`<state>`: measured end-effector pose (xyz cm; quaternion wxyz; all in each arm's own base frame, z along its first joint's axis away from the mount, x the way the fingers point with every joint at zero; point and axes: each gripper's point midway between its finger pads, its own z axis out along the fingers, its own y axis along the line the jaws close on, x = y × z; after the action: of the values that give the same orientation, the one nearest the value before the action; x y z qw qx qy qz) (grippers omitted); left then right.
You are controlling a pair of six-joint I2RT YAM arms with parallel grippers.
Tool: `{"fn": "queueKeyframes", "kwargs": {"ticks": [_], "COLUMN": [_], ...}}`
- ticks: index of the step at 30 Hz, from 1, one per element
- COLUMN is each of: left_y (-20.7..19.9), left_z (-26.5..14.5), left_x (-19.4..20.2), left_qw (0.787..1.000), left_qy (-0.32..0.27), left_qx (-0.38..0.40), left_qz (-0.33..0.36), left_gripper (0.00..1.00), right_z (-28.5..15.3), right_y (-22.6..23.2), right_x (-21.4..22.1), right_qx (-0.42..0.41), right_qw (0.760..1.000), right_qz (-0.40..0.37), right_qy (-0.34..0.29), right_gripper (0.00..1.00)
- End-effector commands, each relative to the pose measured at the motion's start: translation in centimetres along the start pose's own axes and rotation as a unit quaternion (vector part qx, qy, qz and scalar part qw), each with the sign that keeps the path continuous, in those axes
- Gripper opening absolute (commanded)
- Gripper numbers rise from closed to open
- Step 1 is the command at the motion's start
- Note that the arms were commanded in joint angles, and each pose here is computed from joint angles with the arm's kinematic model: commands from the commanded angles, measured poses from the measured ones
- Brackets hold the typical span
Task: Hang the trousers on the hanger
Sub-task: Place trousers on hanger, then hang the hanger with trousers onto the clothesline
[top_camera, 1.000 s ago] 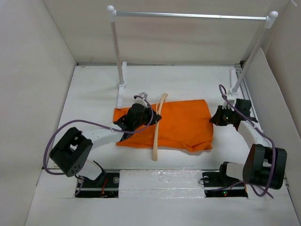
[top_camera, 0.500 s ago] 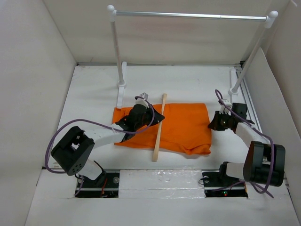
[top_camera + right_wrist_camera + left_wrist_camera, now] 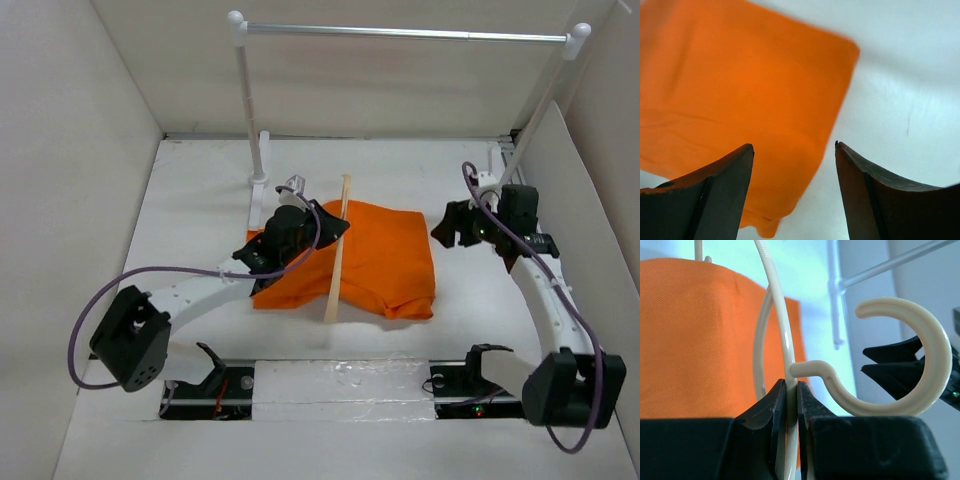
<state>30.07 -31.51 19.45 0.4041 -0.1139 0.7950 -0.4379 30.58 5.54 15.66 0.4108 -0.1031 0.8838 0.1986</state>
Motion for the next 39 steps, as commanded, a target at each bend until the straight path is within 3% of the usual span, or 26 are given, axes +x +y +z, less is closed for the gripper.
{"fn": "queueKeyframes", "kwargs": {"ticks": [1,3,4,5,7,12,19,23,26,32,34,38,39], "left_y": [-11.2,-12.4,-15.2,-15.0,-17.3,-20.0,-20.9,-20.7,-20.9,-20.0,-19.9,-19.9,-19.9], "left_z": [-4.5,-5.2,-6.2,-5.9,-6.7,-7.9,-8.3,-8.2,-8.4,-8.6,-8.5,-8.7,-8.7], "left_x": [-8.9,-9.8,-11.8,-11.6,-13.0,-15.0,-16.1,-15.9,-16.0,-16.5,-16.3,-16.7,-16.8], "left_qw": [0.983,0.982,0.977,0.978,0.976,0.972,0.969,0.969,0.968,0.968,0.968,0.967,0.967], "left_qy": [-0.123,-0.125,-0.140,-0.137,-0.140,-0.150,-0.164,-0.162,-0.163,-0.167,-0.166,-0.171,-0.172], "left_qx": [0.136,0.139,0.155,0.151,0.163,0.170,0.180,0.183,0.186,0.186,0.185,0.186,0.186], "left_qz": [0.010,0.022,0.034,0.038,0.046,0.060,0.050,0.043,0.043,0.034,0.033,0.034,0.037], "left_gripper": [0.00,0.00,0.00,0.00,0.00,0.00,0.00,0.00,0.00,0.00,0.00,0.00,0.00], "right_z": [-4.0,-5.4,-6.7,-6.9,-8.8,-10.6,-8.1,-6.1,-4.8,-3.2,-2.7,-2.3,-2.5], "right_y": [8.4,12.9,17.0,18.9,21.9,28.5,30.8,31.5,31.6,31.5,32.0,32.1,32.5], "right_x": [-6.4,-8.3,-10.5,-9.8,-12.6,-15.3,-16.3,-15.2,-14.3,-12.8,-12.3,-12.1,-12.6], "right_qx": [-0.101,-0.155,-0.190,-0.216,-0.229,-0.278,-0.300,-0.290,-0.300,-0.300,-0.320,-0.331,-0.341], "right_qw": [0.990,0.980,0.970,0.965,0.957,0.942,0.934,0.941,0.939,0.942,0.935,0.929,0.924], "right_qz": [-0.064,-0.071,-0.054,-0.066,-0.055,-0.057,-0.014,-0.009,0.013,0.026,0.034,0.047,0.043], "right_qy": [-0.078,-0.104,-0.138,-0.129,-0.167,-0.178,-0.193,-0.172,-0.166,-0.149,-0.149,-0.158,-0.166], "right_gripper": [0.73,0.75,0.77,0.77,0.81,0.86,0.87,0.86,0.77,0.74,0.66,0.35,0.34]}}
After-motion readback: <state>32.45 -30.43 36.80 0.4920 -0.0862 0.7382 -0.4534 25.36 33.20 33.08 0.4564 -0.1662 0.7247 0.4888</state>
